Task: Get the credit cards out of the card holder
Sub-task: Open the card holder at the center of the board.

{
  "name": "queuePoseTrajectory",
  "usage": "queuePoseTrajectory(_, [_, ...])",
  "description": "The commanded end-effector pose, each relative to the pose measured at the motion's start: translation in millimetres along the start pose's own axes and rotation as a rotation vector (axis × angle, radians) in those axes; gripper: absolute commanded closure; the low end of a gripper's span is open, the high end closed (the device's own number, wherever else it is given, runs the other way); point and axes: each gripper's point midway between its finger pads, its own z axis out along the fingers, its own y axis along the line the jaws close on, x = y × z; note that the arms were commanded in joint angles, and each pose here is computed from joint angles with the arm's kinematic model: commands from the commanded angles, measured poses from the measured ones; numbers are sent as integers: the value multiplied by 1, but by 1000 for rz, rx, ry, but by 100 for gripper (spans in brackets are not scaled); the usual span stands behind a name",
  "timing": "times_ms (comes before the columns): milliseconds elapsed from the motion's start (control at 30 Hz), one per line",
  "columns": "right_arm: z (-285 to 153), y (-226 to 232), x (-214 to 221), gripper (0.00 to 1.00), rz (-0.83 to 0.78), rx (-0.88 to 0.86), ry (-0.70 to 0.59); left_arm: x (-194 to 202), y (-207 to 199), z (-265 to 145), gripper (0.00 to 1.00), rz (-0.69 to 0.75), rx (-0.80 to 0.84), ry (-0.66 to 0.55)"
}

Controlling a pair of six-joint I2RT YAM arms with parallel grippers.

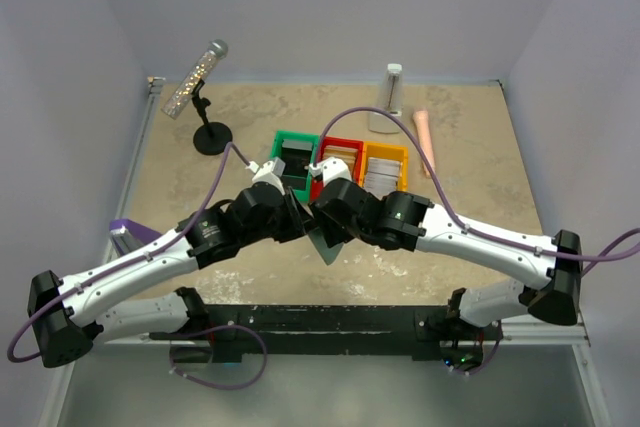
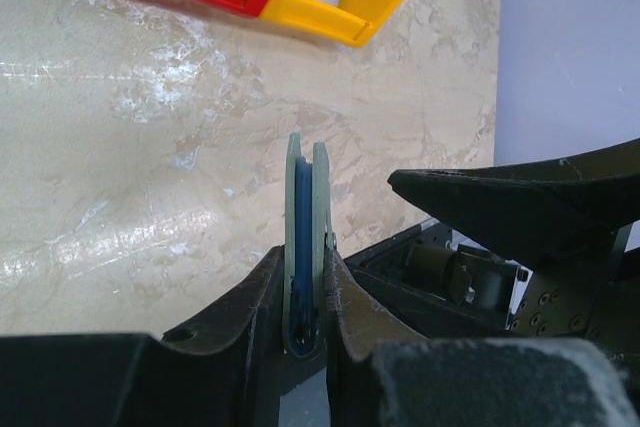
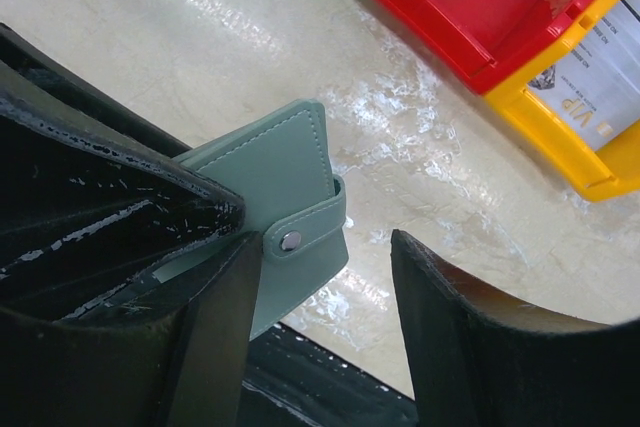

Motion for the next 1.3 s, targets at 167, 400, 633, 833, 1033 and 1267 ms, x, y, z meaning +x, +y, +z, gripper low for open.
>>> queuePoseTrajectory(167, [-2, -1, -17, 43, -7, 61, -44, -7, -41, -14, 100, -66, 118, 16])
queuePoseTrajectory(400, [6, -7, -9, 46, -41, 131, -9, -8, -49, -17, 100, -80, 147, 24])
queuePoseTrajectory(633, [13, -10, -3, 54, -56, 160, 12, -9, -54, -21, 100, -87, 168, 23])
queuePoseTrajectory(833, [17, -10, 1, 64, -63, 162, 26, -8, -55, -22, 100, -89, 177, 28])
queuePoseTrajectory(1033, [18, -11, 4, 75, -70, 169, 35, -8, -56, -22, 100, -90, 183, 29])
queuePoseTrajectory(1267, [19, -12, 8, 89, -74, 175, 46, -8, -55, -23, 100, -85, 183, 26])
